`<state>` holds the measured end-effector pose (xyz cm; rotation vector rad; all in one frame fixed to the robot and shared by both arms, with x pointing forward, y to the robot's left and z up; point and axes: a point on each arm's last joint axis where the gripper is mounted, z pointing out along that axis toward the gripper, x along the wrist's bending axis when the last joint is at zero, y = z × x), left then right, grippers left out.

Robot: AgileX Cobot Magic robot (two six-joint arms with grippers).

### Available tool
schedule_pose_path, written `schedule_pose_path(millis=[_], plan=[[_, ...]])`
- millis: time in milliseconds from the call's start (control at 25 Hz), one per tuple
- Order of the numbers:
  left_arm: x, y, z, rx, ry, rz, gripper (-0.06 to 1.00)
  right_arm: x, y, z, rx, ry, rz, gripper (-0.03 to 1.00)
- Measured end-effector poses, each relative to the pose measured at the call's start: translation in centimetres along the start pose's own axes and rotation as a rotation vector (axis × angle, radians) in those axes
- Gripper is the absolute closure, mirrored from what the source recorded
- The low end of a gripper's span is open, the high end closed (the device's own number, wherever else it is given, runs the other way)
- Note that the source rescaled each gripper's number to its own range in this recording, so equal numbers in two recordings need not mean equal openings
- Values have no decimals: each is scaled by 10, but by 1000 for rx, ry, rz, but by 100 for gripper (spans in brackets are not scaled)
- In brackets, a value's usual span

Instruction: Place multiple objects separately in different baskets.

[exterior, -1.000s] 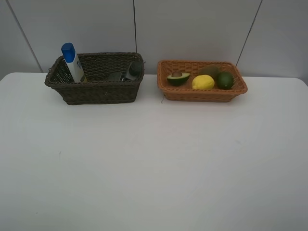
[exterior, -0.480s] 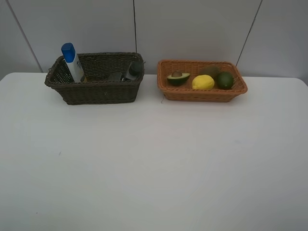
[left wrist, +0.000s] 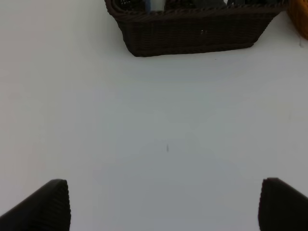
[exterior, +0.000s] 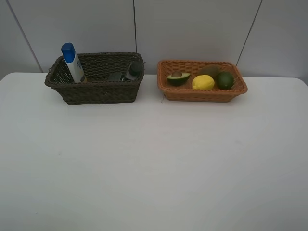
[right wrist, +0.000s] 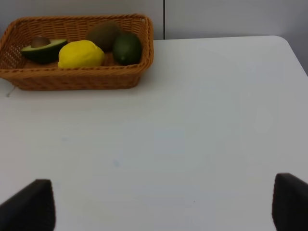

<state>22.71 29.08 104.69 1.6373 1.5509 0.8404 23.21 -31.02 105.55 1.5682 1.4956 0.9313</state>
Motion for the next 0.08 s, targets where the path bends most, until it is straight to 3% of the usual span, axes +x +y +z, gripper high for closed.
schedule_pose_path(millis=[80], plan=[[0,0,0,0,0,0,-5,0,0,0,0,0,0,-3]])
